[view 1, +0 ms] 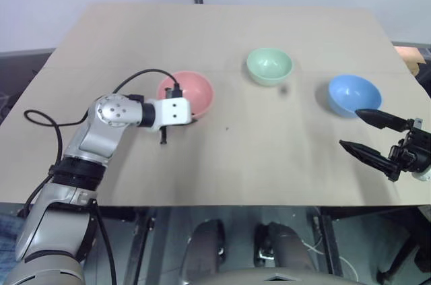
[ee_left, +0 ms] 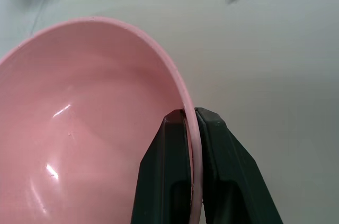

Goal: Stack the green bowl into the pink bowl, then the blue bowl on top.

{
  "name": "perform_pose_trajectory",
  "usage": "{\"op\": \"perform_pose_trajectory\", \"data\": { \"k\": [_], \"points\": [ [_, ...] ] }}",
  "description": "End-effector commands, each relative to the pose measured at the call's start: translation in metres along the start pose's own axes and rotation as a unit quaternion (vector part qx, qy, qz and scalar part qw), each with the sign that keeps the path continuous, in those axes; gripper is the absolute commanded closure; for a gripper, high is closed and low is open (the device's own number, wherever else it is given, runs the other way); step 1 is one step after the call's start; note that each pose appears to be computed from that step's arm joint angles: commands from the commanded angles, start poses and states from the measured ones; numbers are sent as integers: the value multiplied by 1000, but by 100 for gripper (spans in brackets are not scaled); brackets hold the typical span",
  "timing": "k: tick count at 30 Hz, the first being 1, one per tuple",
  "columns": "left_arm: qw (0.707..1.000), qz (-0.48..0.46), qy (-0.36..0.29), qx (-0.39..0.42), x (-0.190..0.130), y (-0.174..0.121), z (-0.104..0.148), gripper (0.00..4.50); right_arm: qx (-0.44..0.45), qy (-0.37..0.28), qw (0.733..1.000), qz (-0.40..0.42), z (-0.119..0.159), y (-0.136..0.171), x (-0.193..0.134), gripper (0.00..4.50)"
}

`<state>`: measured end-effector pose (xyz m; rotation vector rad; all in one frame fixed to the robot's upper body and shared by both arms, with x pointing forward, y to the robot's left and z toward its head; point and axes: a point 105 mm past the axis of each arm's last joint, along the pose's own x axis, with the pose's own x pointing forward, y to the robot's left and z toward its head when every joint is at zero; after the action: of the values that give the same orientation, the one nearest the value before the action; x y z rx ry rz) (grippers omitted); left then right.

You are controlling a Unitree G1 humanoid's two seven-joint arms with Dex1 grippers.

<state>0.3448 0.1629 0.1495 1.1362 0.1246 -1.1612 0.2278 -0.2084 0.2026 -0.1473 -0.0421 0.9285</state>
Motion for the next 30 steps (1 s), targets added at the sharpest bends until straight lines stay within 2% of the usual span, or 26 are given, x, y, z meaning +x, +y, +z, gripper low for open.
{"op": "perform_pose_trajectory", "data": {
  "k": [1,5,10,17,19,21,25,26,28,30],
  "points": [
    [995,-26,-58,80,4,3,40,436,-22,-18,1000,2,11,0,0,0],
    [977,-83,-111,164,24,-9,74,436,-21,-18,1000,2,11,0,1,0],
    [958,-126,-147,213,41,-19,97,436,-21,-19,1000,1,11,2,1,0],
    [948,-169,-150,222,39,-28,97,436,-22,-18,1000,-8,13,2,-1,0],
    [949,-174,-143,220,37,-29,92,360,-22,-18,1000,-11,12,2,-2,0],
    [951,-177,-140,212,35,-29,88,321,-21,-18,1000,-13,12,2,-2,0],
    [956,-162,-121,214,35,-26,79,137,-21,-19,1000,-14,10,0,-1,0],
    [959,-149,-126,206,35,-22,81,84,-21,-19,1000,-12,11,0,0,0],
    [965,-127,-141,180,32,-14,86,6,-22,-19,1000,-9,11,0,1,0],
    [973,-99,-156,137,26,-2,88,6,-22,-19,1000,-7,12,0,2,0]
  ]
}}
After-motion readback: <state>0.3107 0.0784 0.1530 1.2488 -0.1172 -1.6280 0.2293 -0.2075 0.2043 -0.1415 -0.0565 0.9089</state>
